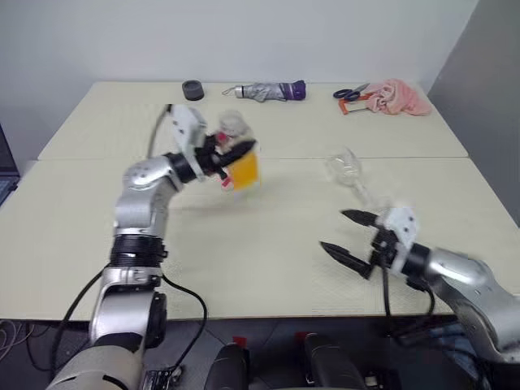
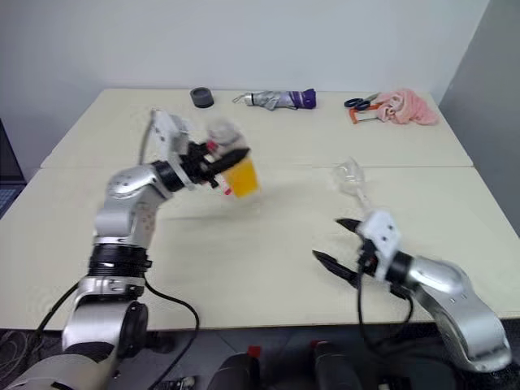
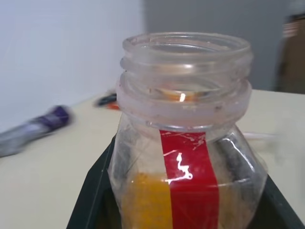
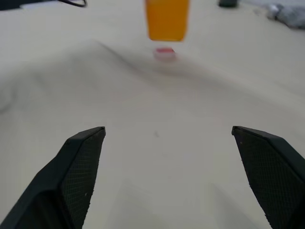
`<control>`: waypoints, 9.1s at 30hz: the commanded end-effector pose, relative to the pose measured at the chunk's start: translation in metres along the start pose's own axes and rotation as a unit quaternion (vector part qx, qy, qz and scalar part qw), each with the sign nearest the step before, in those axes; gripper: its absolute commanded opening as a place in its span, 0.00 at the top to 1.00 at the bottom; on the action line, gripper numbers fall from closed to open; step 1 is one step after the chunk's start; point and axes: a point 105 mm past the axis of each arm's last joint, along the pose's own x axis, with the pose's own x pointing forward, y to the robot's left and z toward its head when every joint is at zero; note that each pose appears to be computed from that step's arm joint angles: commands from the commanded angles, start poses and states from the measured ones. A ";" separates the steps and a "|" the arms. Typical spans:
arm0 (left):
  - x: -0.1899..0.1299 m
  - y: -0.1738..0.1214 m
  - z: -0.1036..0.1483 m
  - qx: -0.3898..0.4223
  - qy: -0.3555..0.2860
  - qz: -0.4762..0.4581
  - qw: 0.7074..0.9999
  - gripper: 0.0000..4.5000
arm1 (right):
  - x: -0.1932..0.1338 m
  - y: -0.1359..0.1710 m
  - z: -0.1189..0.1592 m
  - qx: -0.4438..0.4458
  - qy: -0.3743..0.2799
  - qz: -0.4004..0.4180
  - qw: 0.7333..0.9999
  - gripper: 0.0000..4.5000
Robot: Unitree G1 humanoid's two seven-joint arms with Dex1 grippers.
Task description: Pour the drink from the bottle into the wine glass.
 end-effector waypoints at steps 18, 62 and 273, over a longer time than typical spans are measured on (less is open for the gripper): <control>-0.076 0.089 -0.036 -0.014 0.054 0.318 0.946 0.61 | 0.121 0.027 0.052 -0.050 -0.049 0.068 0.995 0.00; -0.128 0.040 -0.106 0.000 0.151 0.351 0.924 0.01 | 0.112 0.020 0.034 -0.045 -0.017 0.035 0.998 0.00; -0.127 -0.041 -0.040 -0.065 0.099 0.134 0.984 0.00 | 0.081 0.000 -0.046 0.036 -0.102 -0.037 0.994 0.01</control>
